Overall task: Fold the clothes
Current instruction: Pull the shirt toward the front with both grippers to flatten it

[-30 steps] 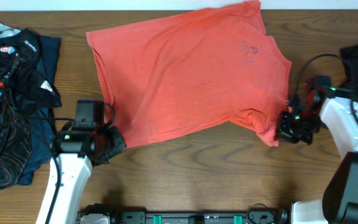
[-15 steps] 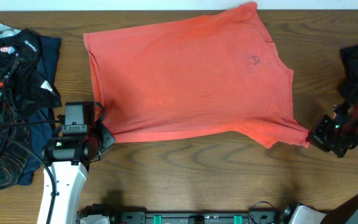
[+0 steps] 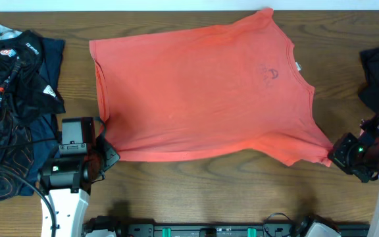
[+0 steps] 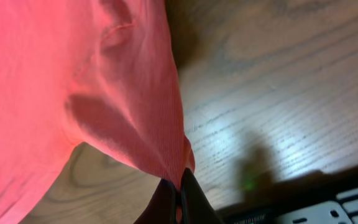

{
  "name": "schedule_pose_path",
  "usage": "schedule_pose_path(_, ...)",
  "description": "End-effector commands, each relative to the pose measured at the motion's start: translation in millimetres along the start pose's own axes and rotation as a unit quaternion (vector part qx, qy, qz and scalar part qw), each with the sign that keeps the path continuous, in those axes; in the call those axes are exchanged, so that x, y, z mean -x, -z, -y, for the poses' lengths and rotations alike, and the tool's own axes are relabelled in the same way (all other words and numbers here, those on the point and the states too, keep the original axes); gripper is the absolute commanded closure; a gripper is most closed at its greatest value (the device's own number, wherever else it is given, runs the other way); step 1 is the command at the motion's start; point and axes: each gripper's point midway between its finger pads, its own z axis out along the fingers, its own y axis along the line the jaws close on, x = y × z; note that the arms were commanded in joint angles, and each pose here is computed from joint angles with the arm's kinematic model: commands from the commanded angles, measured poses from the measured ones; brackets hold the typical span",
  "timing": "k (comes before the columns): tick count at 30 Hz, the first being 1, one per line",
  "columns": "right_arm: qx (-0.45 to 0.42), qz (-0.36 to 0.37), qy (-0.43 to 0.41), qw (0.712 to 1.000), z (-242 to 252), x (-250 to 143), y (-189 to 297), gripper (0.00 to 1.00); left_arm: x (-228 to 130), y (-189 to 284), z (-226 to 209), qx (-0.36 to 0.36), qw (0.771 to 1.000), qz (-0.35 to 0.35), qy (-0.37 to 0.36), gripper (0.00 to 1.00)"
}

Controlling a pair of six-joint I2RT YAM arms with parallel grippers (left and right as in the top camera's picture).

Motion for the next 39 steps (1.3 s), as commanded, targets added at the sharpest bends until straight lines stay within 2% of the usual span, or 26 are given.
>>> schedule_pose_path(1,-0.010,-0.003,-0.020,1.000,8,-10,-3,0.99,0,4,-2,-0.003,1.000,0.007,0.008,0.94)
schedule_pose_path(7,0.038,-0.016,-0.043,0.998,-1,-38,-12,0.99,2,9,-1,-0.012,1.000,0.020,0.017,0.94)
schedule_pose_path(15,0.045,0.005,-0.069,0.997,6,-66,-13,0.98,-4,-2,-6,-0.004,1.000,0.012,0.021,0.94)
schedule_pose_path(21,0.027,0.026,-0.065,0.997,14,-73,-8,0.98,-17,-13,-14,0.005,1.000,-0.002,0.030,0.94)
schedule_pose_path(26,0.026,0.027,-0.065,0.997,14,-72,-8,0.98,-34,-5,-26,0.006,0.999,-0.003,0.042,0.94)
schedule_pose_path(32,0.026,0.027,-0.065,0.997,14,-72,-8,0.99,-38,15,-24,-0.047,0.996,0.043,0.062,0.94)
schedule_pose_path(39,0.032,0.033,-0.062,0.997,12,-68,-7,0.99,-42,12,-21,-0.050,0.996,0.025,0.063,0.94)
